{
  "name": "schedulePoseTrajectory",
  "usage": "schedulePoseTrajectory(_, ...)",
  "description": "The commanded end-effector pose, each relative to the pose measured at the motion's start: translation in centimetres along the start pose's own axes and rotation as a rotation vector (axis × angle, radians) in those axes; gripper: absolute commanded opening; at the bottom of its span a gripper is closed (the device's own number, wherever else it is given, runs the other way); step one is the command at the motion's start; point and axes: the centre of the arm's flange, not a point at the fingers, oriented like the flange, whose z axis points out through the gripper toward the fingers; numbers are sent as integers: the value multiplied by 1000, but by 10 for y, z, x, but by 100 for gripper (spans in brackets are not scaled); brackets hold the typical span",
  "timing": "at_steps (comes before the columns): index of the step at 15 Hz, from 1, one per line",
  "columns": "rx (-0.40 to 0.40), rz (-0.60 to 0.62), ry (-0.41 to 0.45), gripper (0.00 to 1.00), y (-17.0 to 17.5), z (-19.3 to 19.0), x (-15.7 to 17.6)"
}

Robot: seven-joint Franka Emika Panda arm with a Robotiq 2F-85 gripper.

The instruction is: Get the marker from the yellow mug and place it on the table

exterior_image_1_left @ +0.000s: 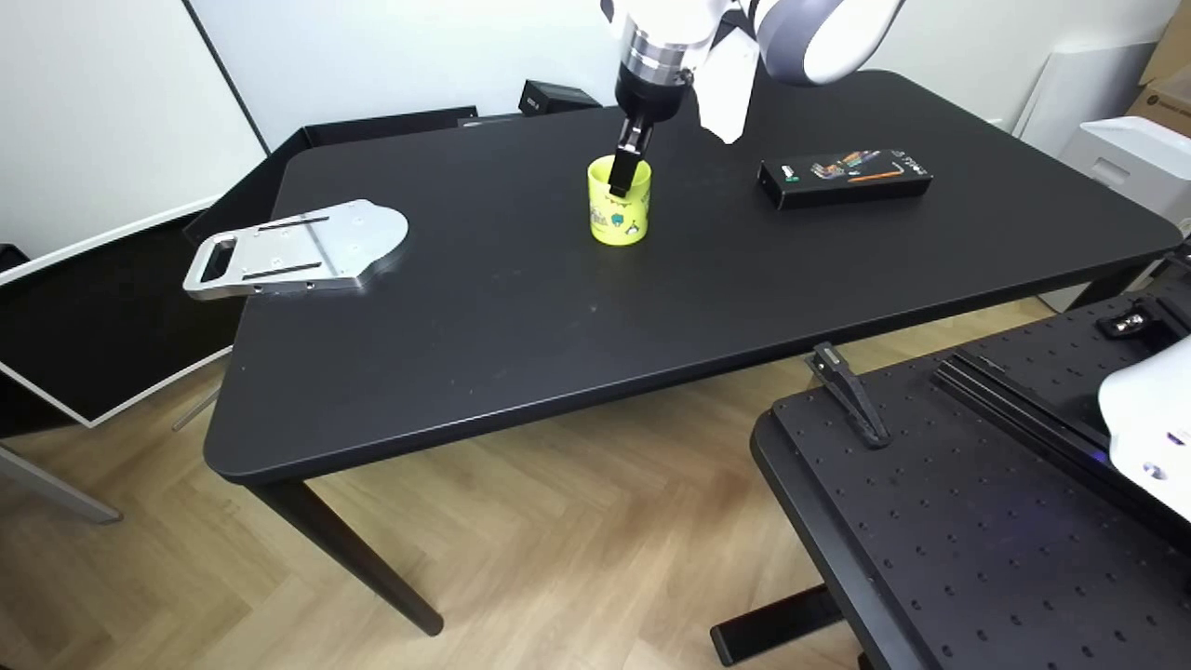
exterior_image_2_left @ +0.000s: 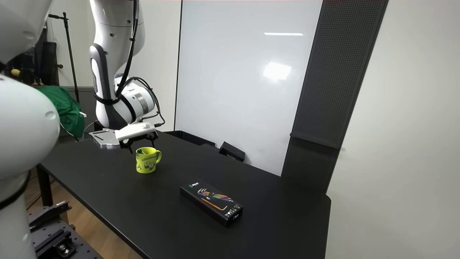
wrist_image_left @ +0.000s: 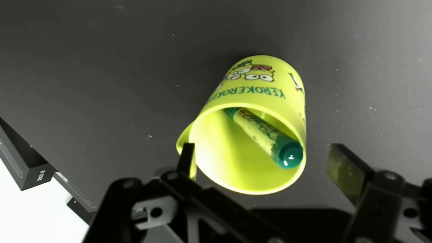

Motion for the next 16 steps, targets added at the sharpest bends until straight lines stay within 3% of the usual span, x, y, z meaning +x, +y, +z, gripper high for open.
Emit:
schedulePoseTrajectory(1,-21,8,-9,100,4,-13,3)
schedulePoseTrajectory(5,-27,10,-14,100,5,-16,4)
schedulePoseTrajectory(6,-25,6,-13,75,4,-16,4)
schedulePoseTrajectory(7,-24,2,-15,74,4,-16,4)
schedulePoseTrajectory(16,-4,23,-17,11,1,-14,5)
